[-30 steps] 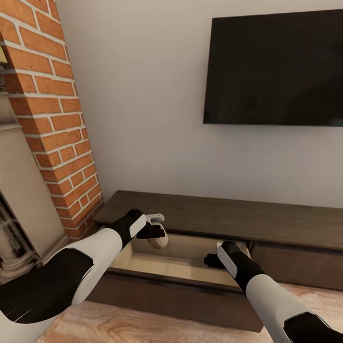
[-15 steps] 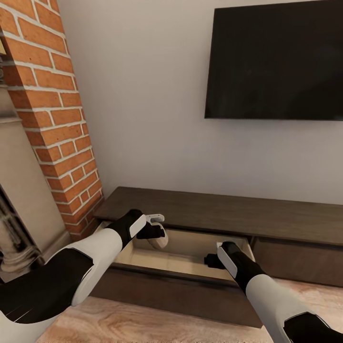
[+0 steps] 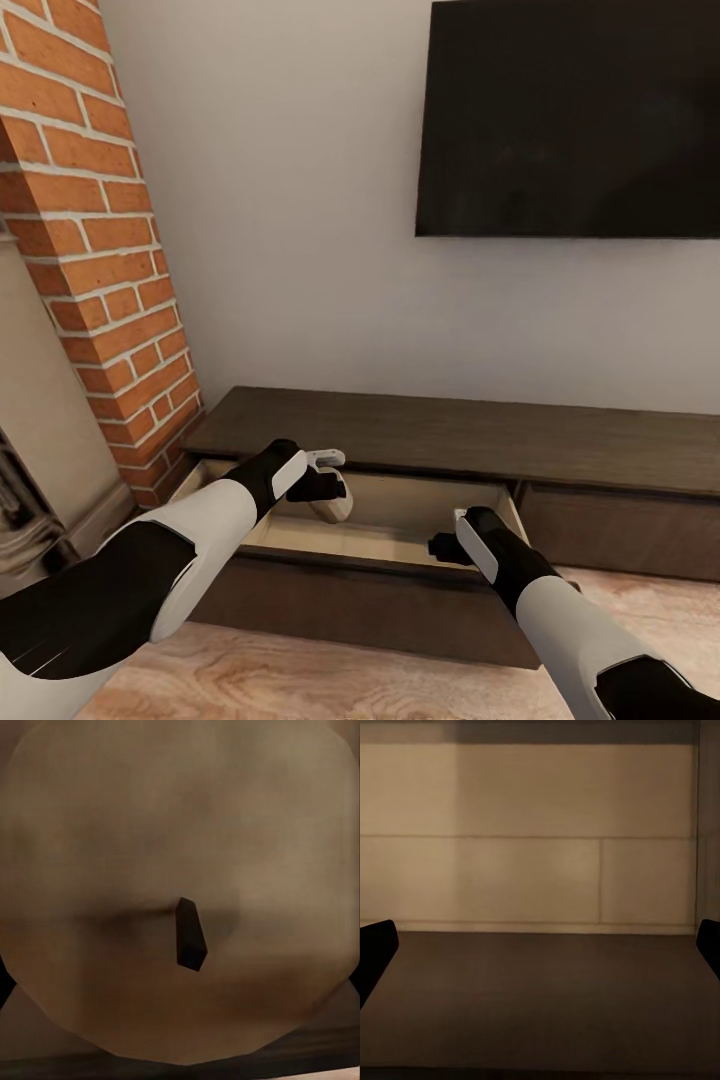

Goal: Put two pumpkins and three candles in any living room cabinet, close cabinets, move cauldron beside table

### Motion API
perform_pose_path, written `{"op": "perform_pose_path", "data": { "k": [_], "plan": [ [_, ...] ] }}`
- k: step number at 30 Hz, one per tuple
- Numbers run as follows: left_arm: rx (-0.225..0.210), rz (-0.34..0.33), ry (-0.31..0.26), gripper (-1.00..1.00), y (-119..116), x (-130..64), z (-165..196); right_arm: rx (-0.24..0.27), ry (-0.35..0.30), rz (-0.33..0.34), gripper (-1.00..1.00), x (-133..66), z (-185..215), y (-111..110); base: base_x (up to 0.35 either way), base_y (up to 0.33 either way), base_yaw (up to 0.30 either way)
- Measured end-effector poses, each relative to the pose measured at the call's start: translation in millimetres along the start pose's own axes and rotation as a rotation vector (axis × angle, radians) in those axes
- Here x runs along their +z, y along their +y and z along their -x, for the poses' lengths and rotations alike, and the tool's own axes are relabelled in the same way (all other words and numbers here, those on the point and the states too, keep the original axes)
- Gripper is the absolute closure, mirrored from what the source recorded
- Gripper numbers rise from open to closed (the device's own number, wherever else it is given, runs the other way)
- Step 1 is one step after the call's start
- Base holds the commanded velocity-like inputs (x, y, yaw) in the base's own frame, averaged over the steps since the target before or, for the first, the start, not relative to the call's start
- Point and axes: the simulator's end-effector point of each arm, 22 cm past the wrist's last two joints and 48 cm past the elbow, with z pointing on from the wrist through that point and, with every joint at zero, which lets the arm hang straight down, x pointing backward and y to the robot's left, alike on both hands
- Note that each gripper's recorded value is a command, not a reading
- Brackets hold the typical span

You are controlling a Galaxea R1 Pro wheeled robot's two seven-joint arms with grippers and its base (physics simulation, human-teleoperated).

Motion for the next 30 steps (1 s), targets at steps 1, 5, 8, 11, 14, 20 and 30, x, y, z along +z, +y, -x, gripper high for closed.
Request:
{"op": "perform_pose_path", "data": {
  "k": [1,5,8,11,14,20,30],
  "plan": [
    [0.000,0.000,0.000,1.00,0.5,1.7,-1.6,0.000,0.000,0.000,-1.00,1.8,-1.5,-0.2,0.000,0.000,-0.011],
    [0.001,0.000,-0.001,1.00,1.1,4.8,-4.5,0.000,0.000,0.000,-1.00,5.4,-4.5,-0.4,0.000,0.000,-0.005],
    [0.001,0.000,-0.001,1.00,1.3,4.8,-4.5,-0.001,0.000,-0.001,-1.00,5.4,-4.5,-0.4,0.000,0.000,0.000],
    [0.000,0.000,0.000,1.00,1.3,5.0,-4.9,-0.002,0.000,0.000,-1.00,5.4,-4.7,-0.3,0.020,0.002,0.000],
    [0.001,0.001,-0.001,1.00,1.3,4.5,-4.5,-0.002,0.000,0.001,-1.00,5.1,-4.7,0.0,0.221,0.056,0.000],
    [0.001,0.001,-0.001,1.00,1.3,4.5,-4.6,-0.001,0.000,0.001,-1.00,5.0,-4.6,0.1,0.303,0.032,0.000],
    [0.001,0.000,-0.001,1.00,1.3,4.8,-4.5,-0.001,0.001,0.001,-1.00,5.4,-4.9,0.1,0.096,0.002,0.000]
  ]
}}
